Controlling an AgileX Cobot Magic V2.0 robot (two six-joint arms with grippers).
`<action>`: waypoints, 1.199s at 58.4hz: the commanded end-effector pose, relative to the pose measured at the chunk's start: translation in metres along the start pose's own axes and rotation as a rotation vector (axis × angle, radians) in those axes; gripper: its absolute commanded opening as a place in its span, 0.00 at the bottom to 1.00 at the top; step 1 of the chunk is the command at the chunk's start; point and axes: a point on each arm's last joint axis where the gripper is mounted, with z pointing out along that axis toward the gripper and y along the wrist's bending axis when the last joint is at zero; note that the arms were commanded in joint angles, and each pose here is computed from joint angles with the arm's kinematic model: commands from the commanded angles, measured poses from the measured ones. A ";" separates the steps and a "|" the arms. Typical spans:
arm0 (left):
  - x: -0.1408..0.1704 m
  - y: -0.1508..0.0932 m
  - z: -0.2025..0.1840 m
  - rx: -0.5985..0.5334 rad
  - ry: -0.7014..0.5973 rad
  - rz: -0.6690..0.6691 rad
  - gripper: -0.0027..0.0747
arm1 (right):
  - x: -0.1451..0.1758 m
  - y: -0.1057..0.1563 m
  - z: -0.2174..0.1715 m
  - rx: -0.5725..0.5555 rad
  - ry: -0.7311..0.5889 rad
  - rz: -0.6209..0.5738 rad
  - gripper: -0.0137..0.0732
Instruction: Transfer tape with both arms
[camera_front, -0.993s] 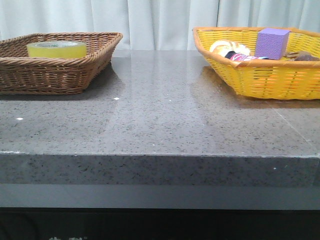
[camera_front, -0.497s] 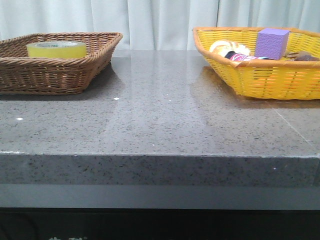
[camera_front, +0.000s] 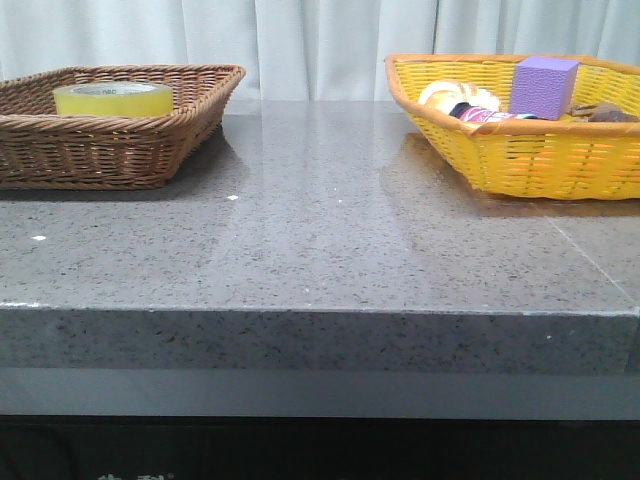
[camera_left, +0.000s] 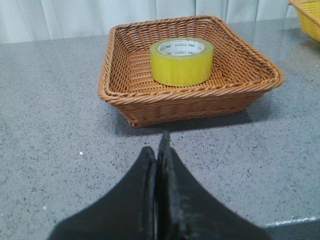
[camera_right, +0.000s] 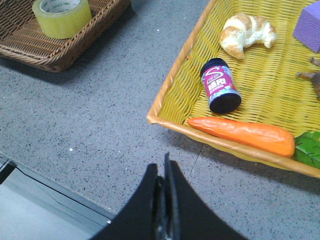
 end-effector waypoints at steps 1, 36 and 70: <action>0.000 0.001 -0.003 -0.017 -0.153 -0.027 0.01 | -0.013 0.000 -0.004 0.002 -0.090 0.000 0.08; 0.049 0.000 0.003 -0.066 -0.331 -0.124 0.01 | -0.013 0.000 -0.004 0.002 -0.093 0.000 0.08; 0.049 0.000 0.003 -0.066 -0.330 -0.124 0.01 | -0.013 0.000 -0.004 0.002 -0.093 0.000 0.08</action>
